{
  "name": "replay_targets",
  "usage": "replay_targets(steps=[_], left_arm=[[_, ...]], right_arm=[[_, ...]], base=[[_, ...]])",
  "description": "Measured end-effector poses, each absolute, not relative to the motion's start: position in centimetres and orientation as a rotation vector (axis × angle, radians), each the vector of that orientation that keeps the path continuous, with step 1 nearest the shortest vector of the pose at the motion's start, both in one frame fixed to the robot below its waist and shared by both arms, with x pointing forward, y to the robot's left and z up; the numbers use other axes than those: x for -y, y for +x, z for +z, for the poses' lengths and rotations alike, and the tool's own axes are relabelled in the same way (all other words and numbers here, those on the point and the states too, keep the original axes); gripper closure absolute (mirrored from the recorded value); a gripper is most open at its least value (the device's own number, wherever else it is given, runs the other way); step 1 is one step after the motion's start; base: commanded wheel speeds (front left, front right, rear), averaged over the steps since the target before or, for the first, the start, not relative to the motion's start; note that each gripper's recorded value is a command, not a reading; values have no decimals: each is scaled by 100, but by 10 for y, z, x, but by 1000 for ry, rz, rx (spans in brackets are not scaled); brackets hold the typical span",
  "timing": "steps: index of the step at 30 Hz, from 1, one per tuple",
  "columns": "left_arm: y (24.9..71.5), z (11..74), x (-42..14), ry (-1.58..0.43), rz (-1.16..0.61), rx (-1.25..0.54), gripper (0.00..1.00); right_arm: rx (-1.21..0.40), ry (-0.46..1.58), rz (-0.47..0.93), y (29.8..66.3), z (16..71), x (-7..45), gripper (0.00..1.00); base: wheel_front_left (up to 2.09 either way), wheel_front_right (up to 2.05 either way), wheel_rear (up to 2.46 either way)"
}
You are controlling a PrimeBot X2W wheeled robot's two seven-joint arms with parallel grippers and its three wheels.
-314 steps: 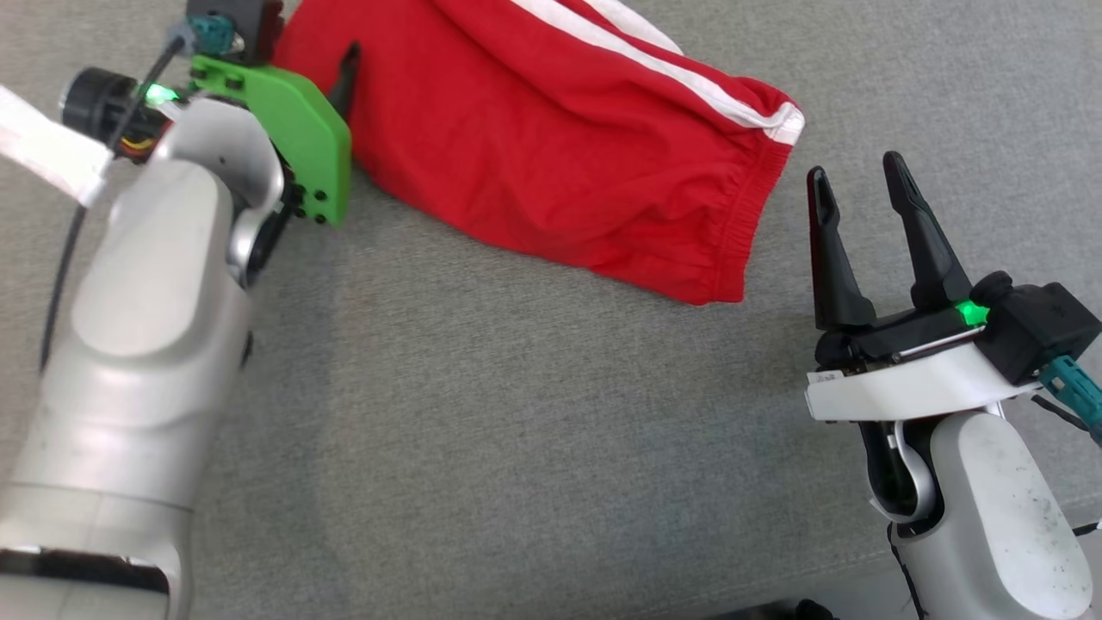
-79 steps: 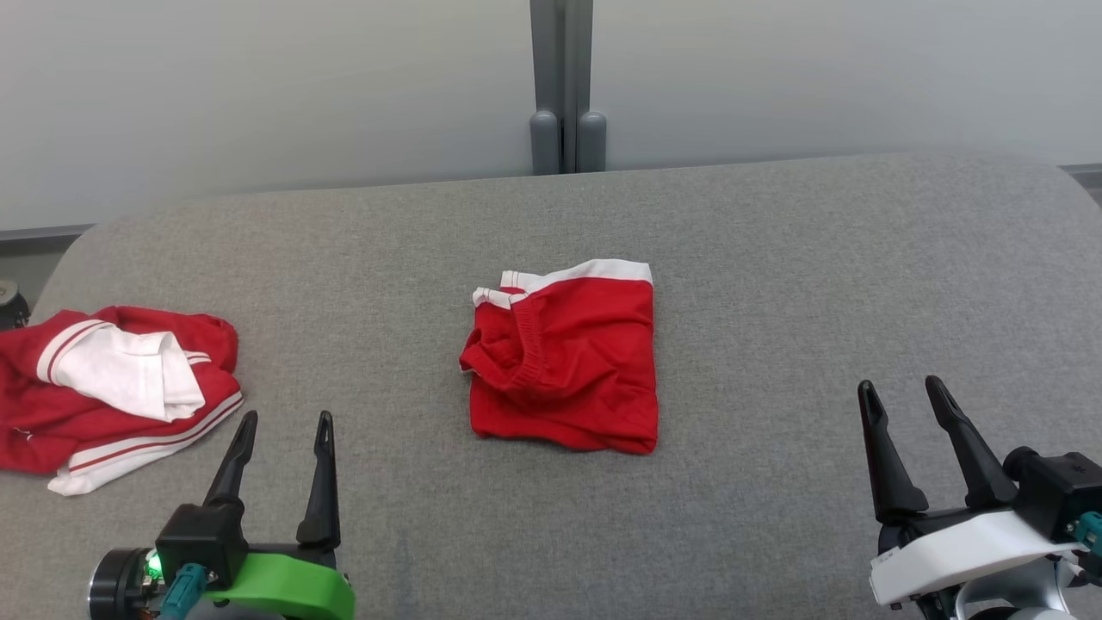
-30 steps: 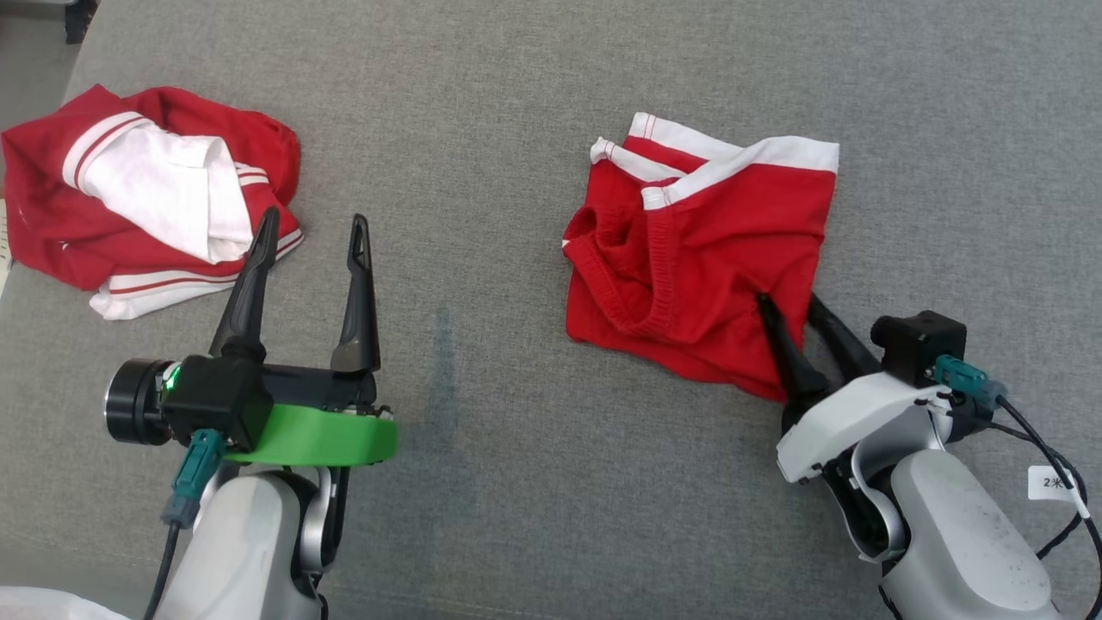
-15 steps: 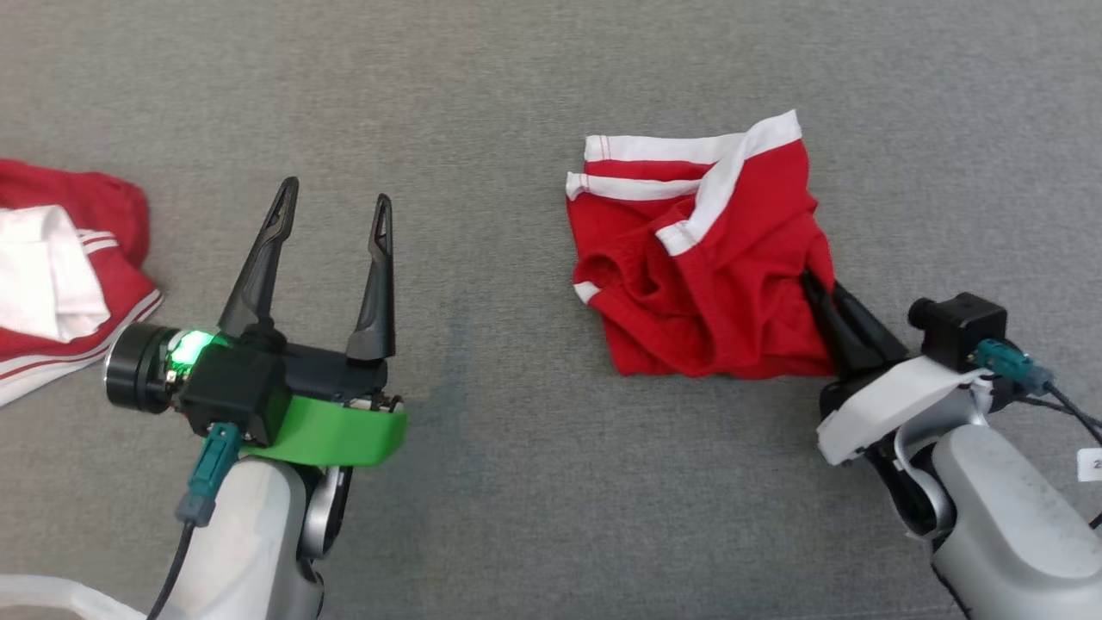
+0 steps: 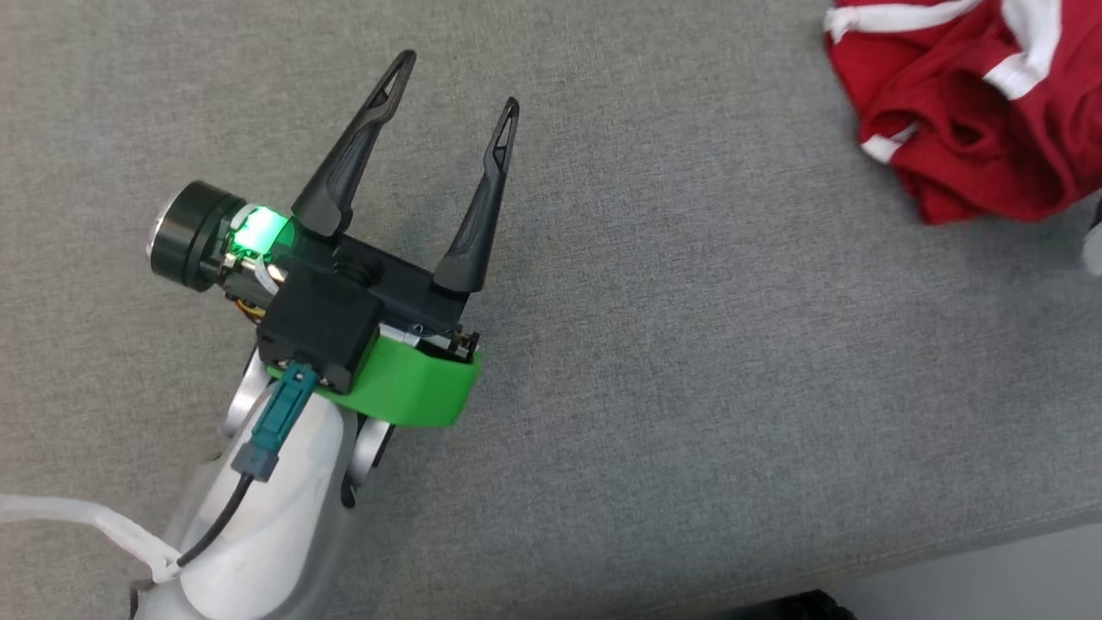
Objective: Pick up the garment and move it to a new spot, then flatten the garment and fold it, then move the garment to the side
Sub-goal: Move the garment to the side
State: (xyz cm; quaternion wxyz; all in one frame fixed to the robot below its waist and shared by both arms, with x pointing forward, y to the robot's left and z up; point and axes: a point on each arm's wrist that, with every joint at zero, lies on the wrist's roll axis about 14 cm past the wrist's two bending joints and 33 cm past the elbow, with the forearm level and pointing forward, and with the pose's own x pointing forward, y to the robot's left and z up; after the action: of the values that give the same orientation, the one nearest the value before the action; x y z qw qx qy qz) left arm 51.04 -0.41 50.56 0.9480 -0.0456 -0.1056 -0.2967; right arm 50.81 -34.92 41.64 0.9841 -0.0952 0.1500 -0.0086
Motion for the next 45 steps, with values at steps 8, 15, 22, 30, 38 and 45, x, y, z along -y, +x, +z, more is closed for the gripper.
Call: replay_targets(steps=[8, 15, 22, 30, 38, 45], left_arm=[[523, 463, 21, -126, -652, 152, 0], [522, 445, 21, -131, -652, 108, 0], [511, 450, 9, -139, -601, 78, 0], [490, 463, -20, -134, -484, 51, 0], [466, 482, -56, -129, -356, 52, 0], [442, 486, -112, -97, -191, 38, 0]], right_arm=[[-347, -284, -165, 531, 408, 417, 100], [-313, -264, -233, 536, 410, 430, 0], [-196, -205, -259, 498, 432, 410, 0], [-65, -99, -218, 443, 459, 345, 0], [42, 32, -137, 413, 487, 276, 0], [98, 114, -30, 406, 508, 222, 0]], base=[[0, 0, 0], [0, 0, 0], [0, 0, 0], [0, 0, 0], [0, 0, 0], [0, 0, 0]])
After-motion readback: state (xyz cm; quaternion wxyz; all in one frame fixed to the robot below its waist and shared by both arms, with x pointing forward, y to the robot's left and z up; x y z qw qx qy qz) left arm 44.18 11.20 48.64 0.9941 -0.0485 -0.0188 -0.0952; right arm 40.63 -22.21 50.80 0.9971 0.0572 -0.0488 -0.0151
